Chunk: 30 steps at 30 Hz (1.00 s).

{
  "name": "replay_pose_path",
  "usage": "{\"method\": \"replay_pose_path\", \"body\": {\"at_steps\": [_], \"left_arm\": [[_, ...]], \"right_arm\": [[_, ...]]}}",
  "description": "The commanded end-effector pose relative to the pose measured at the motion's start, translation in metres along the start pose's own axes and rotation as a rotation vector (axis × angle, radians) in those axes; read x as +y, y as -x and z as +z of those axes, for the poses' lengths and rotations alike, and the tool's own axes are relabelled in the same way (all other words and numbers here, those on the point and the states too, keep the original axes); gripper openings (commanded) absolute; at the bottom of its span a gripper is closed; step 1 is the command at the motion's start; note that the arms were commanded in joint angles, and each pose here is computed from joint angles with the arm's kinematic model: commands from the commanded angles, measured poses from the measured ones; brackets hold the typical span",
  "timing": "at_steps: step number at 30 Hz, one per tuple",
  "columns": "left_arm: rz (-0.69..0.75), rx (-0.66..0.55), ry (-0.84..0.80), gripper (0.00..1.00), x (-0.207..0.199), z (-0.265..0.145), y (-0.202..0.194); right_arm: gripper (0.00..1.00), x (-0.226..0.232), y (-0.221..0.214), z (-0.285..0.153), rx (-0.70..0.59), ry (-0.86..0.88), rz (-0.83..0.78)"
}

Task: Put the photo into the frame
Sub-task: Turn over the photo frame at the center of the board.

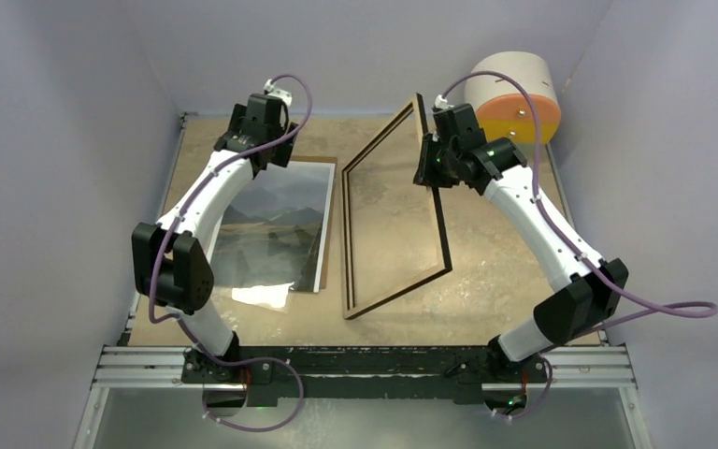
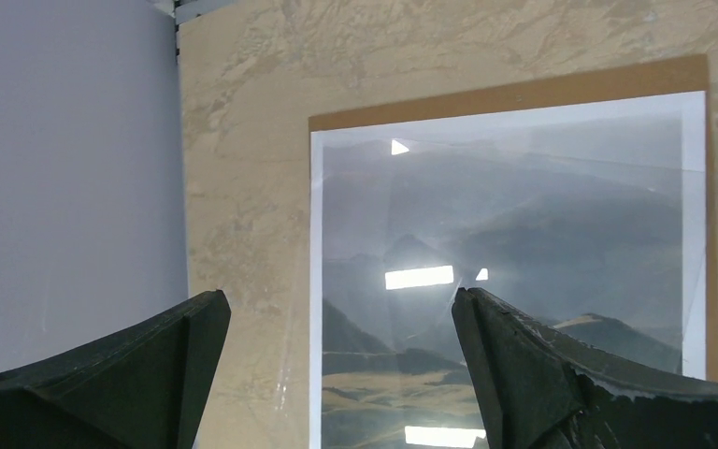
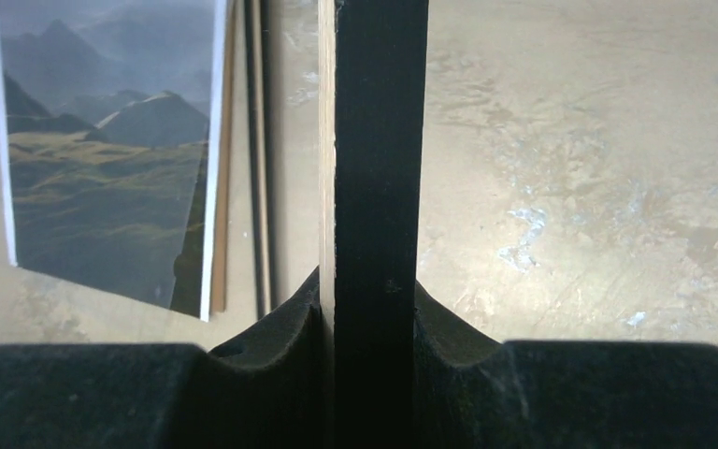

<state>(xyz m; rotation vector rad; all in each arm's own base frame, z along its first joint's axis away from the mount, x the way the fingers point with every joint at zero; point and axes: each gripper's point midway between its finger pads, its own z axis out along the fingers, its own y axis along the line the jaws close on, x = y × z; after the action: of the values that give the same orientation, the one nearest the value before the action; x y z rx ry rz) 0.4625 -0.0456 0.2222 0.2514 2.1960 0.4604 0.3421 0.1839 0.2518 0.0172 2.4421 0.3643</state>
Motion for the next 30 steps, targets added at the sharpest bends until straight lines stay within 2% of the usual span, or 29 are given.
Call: {"method": "replay_pose_path", "body": {"at_steps": [1,7,16,25,30], "left_arm": [[0.006,-0.038,-0.038,0.98,-0.006,-0.01,0.009],[0.007,0.007,-0.1,0.97,-0.014,-0.004,-0.005],[-0.002,0.041,-0.084,0.98,-0.003,0.0,-0.018],[-0.015,0.175,-0.149,0.99,-0.001,0.029,-0.08],[0.017,0.19,-0.208,0.99,-0.017,0.035,-0.104]], "right_arm": [[0.01,-0.04,-0.022,0.012,0.037,-0.15,-0.022],[0.01,-0.065,-0.05,0.032,0.063,-0.22,-0.032],[0.01,-0.071,-0.089,0.084,0.149,-0.207,-0.02],[0.04,-0.085,-0.099,0.131,0.163,-0.283,-0.019],[0.03,-0.094,-0.112,0.156,0.173,-0.308,-0.016]]}}
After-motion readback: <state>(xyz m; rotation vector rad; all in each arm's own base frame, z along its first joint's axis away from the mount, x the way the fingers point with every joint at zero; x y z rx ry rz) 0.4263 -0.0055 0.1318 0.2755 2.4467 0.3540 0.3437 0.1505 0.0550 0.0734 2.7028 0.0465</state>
